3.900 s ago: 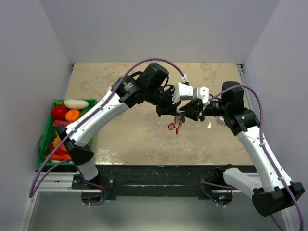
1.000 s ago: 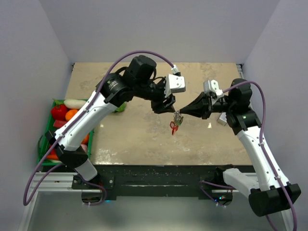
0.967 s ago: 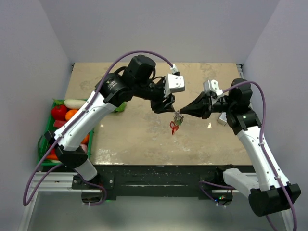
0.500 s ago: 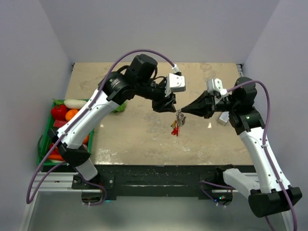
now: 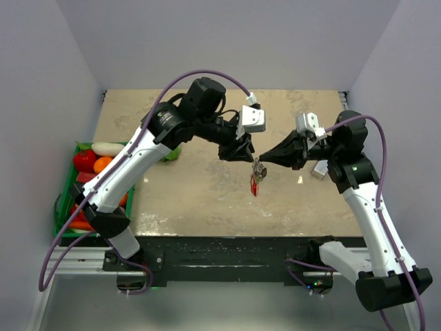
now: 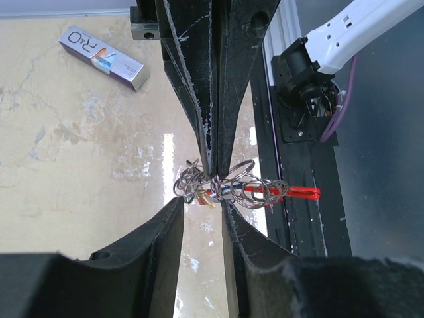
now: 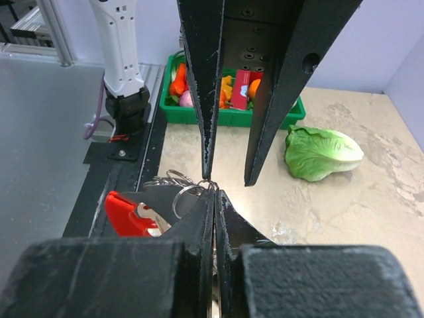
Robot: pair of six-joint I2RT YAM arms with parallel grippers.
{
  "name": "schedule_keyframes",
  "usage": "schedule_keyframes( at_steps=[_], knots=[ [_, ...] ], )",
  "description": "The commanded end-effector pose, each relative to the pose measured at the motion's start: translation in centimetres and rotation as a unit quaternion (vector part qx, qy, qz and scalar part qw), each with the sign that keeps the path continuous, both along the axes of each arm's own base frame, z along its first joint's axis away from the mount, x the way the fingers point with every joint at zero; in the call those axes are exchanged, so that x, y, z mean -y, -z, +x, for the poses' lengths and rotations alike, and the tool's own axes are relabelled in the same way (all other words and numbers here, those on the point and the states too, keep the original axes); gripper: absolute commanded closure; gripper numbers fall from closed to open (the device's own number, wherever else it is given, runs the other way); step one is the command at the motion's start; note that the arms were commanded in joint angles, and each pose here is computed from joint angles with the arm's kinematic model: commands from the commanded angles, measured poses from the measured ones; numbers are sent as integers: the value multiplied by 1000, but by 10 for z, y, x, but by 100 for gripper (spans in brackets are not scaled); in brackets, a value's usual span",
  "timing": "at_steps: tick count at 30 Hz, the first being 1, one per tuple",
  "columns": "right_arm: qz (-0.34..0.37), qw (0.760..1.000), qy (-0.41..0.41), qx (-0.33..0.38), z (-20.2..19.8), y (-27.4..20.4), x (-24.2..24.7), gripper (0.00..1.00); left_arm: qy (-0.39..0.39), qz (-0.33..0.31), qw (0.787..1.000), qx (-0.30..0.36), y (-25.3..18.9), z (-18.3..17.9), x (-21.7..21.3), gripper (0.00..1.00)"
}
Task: Remove the keys from the keyring
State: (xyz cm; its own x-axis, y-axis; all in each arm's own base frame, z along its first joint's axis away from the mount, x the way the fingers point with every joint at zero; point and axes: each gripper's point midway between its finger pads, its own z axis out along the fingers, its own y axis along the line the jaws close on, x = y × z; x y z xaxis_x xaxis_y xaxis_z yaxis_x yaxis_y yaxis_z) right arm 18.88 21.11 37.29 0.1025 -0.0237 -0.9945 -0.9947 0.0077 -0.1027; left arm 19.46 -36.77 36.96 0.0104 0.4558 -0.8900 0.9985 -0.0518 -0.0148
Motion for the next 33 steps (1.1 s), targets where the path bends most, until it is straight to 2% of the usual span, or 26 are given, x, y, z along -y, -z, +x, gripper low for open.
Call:
schedule_keyframes(
  at_steps=[1, 10, 23, 33],
  knots=[
    [8, 999, 0, 47, -2, -19, 2, 100, 21, -27, 999, 14, -20, -9, -3, 65],
    [9, 999, -7, 51, -5, -23, 2, 100, 27, -19, 999, 1, -10, -9, 0, 66],
    [10, 998, -1, 64, -4, -31, 3, 100, 30, -13, 999, -7, -4, -10, 2, 90],
    [17, 998, 6, 68, 1, -44, 2, 100, 37, -13, 999, -14, -3, -14, 2, 92]
  ],
)
